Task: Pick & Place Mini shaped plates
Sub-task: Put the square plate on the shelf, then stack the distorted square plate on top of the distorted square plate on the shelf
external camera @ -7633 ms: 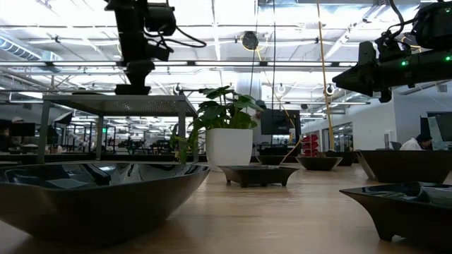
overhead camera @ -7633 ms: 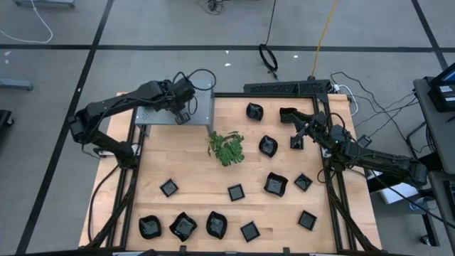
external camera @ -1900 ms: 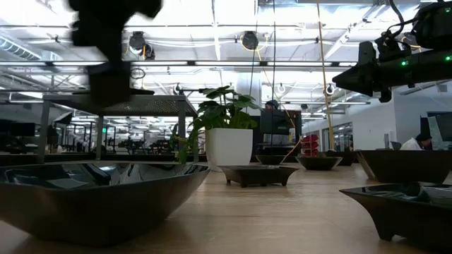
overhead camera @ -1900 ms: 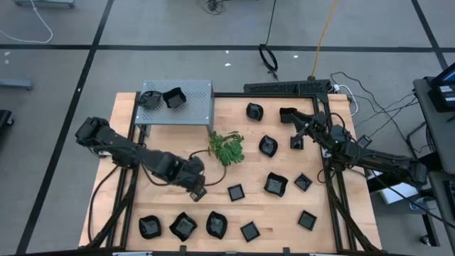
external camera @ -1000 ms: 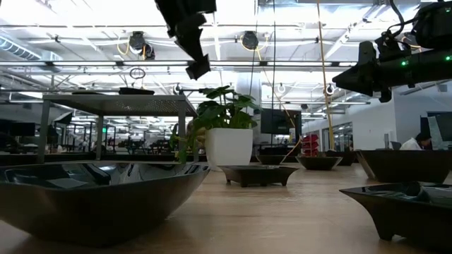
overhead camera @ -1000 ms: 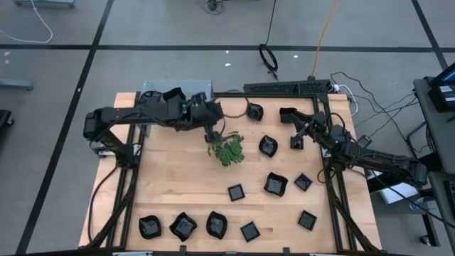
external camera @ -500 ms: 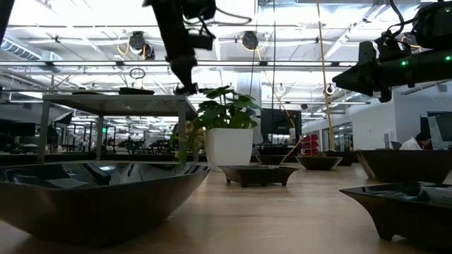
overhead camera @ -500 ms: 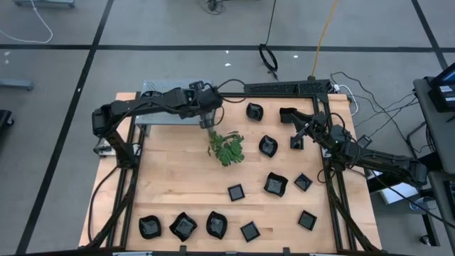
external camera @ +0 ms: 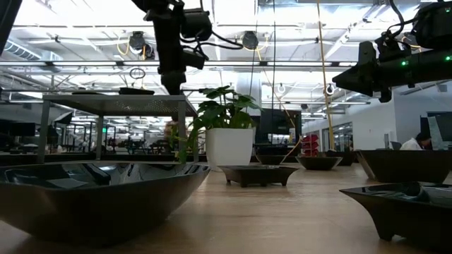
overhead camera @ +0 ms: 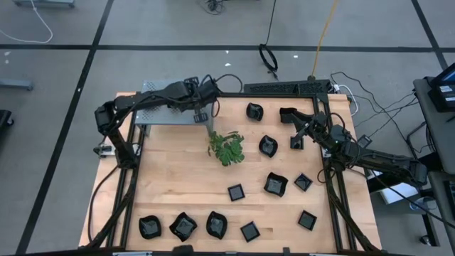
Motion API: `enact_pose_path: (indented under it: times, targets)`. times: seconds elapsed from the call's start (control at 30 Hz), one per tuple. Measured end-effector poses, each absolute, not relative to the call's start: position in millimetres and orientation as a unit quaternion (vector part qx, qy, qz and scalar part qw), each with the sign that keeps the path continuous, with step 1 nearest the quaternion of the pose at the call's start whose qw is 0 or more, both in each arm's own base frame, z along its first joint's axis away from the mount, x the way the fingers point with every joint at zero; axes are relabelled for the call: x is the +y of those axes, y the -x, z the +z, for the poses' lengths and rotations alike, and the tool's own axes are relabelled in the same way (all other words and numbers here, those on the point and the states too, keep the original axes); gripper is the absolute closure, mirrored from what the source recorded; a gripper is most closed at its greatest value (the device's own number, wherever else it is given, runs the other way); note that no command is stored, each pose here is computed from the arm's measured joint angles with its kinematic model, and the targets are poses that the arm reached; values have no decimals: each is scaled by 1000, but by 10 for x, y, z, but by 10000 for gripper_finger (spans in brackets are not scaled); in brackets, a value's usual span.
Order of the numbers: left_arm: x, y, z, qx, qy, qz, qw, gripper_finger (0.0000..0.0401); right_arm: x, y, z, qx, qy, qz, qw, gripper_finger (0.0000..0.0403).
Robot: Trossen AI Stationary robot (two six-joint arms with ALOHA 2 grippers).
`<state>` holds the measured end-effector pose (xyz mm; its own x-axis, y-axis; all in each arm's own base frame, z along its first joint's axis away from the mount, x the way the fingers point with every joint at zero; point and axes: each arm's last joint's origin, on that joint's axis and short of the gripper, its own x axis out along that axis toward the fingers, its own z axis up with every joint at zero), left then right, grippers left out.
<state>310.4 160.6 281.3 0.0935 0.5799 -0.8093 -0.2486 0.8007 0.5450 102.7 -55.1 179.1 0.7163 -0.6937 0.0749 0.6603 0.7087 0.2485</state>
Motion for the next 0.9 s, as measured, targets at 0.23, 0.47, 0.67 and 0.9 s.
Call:
enact_pose_path:
  times: [0.23,0.47,0.67,0.9]
  targets:
    - [1628,-3085,2809,611,-124,289,727,355,-551,-1027,1791,-82,-102,-368,921,298]
    - [1564,-3107,2817,600,-103,303,734,308,-551,-1027,1790,-81,-102,-368,921,298]
    - [1421,-3116,3014,574,-114,299,753,269,-551,-1027,1791,-82,-102,-368,921,298]
    - [1136,-3098,3459,501,-117,302,803,252,-551,-1027,1791,-82,-102,-368,921,298]
